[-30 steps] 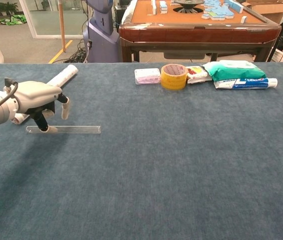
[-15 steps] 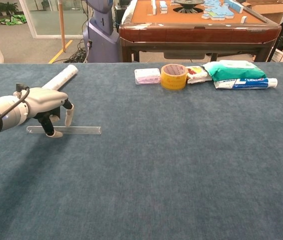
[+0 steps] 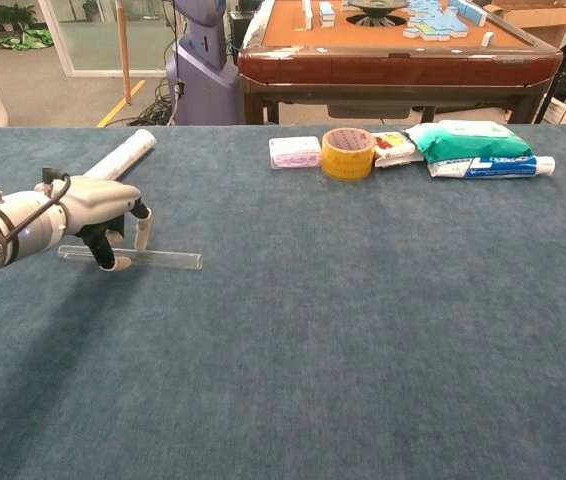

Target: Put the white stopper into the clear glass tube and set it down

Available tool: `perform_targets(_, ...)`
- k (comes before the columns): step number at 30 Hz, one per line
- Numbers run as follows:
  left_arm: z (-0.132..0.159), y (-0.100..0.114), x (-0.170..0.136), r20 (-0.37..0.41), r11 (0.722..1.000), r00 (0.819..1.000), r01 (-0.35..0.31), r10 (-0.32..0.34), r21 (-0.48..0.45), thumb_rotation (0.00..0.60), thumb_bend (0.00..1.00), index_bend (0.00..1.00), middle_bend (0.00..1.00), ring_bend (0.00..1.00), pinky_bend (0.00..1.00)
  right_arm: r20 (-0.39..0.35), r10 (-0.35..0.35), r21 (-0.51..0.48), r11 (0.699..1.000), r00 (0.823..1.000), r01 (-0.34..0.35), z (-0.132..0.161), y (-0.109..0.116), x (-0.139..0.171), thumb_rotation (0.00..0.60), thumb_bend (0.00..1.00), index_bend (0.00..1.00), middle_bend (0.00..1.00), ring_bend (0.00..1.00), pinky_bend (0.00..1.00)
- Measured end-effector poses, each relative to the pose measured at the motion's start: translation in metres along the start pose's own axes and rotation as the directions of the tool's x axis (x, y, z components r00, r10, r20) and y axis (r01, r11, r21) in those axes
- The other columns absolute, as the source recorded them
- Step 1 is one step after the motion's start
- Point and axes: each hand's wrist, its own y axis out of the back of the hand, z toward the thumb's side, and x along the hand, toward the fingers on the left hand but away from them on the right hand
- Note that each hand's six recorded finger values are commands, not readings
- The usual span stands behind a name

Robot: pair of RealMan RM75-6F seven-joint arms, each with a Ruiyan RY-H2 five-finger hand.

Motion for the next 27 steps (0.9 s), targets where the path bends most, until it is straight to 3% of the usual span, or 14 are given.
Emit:
perform_targets(23,-0.0036,-0.0088,-0.0005,-0.005,0.999,1.000,0.029,-0.029,0.039,0.600,0.35,0.50,0.95,0.94,0.96,0.001,0.004,-0.007,1.000,1.000,-0.004,-0.0012,-0.0021,0.0013,0.600,0.34,0.56,0.88,0.91,0.84)
perform_targets(27,-0.0039,-0.0077,-0.0015,-0.005,0.999,1.000,0.021,-0.021,0.040,0.600,0.35,0.54,0.96,0.95,0.97,0.003,0.003,-0.010,1.000,1.000,-0.003,-0.0023,-0.0022,0.0016,0.600,0.34,0.56,0.88,0.91,0.84)
